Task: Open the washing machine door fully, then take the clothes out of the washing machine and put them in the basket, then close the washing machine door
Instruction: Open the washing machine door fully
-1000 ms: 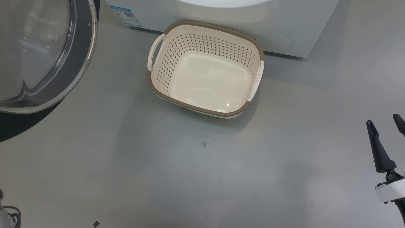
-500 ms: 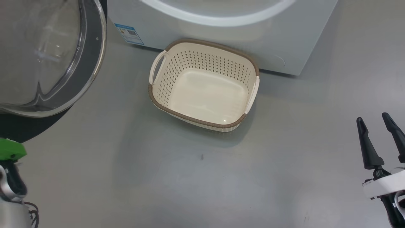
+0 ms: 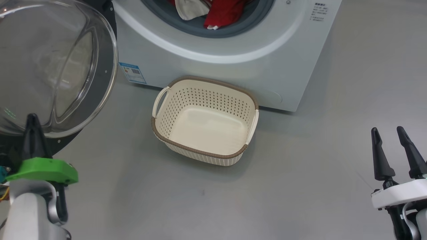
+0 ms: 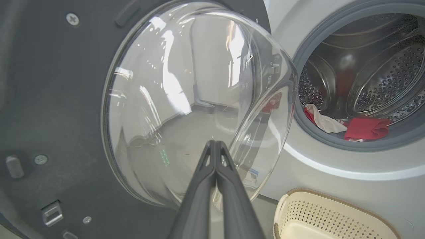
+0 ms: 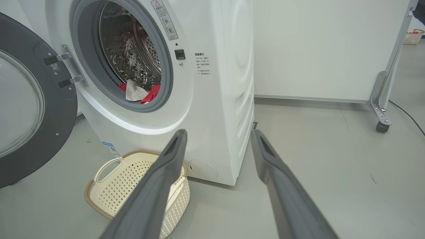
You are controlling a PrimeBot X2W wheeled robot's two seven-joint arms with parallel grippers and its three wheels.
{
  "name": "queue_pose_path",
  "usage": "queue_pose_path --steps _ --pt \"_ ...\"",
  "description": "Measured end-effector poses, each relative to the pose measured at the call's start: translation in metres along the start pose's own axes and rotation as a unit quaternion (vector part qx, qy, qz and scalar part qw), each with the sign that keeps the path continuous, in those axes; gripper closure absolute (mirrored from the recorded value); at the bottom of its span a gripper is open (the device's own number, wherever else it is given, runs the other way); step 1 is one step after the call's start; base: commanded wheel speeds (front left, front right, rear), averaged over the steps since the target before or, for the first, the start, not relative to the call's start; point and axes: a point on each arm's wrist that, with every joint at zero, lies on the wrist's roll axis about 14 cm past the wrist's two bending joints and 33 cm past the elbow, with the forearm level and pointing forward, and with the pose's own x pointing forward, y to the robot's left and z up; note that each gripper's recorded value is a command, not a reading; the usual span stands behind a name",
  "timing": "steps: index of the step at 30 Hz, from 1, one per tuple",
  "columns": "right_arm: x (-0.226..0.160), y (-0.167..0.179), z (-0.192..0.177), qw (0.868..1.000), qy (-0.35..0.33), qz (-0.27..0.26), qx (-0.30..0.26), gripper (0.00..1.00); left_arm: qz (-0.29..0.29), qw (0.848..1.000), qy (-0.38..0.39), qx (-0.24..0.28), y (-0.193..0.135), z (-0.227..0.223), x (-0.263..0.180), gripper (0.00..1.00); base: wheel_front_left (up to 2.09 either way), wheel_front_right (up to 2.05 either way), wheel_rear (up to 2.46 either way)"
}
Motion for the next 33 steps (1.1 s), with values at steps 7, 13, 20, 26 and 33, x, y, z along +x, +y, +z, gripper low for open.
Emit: queue_pose_path --steps 7,13,20,26,33 --pt "-0.017 0.0 0.02 0.999 -0.028 -0.021 -0.002 0.0 -0.08 0.997 0.023 -0.004 -0.044 -0.017 -0.024 1.0 0.0 0.0 0.0" --pt "-0.035 -0.006 0.035 0.998 -0.048 -0.042 -0.011 0.0 -0.14 0.989 0.05 -0.02 -0.084 -0.036 -0.047 1.0 0.0 0.0 0.0" --pt "-0.055 -0.012 0.047 0.996 -0.068 -0.064 -0.015 0.0 -0.171 0.981 0.085 -0.02 -0.098 -0.059 -0.07 1.0 0.0 0.0 0.0" --pt "-0.077 -0.02 0.052 0.993 -0.078 -0.089 -0.015 0.0 -0.209 0.975 0.066 -0.03 -0.124 -0.049 -0.075 1.0 0.0 0.0 0.0" --pt "-0.097 -0.029 0.053 0.989 -0.087 -0.116 -0.009 0.0 -0.257 0.964 0.054 -0.033 -0.154 -0.043 -0.086 1.0 0.0 0.0 0.0"
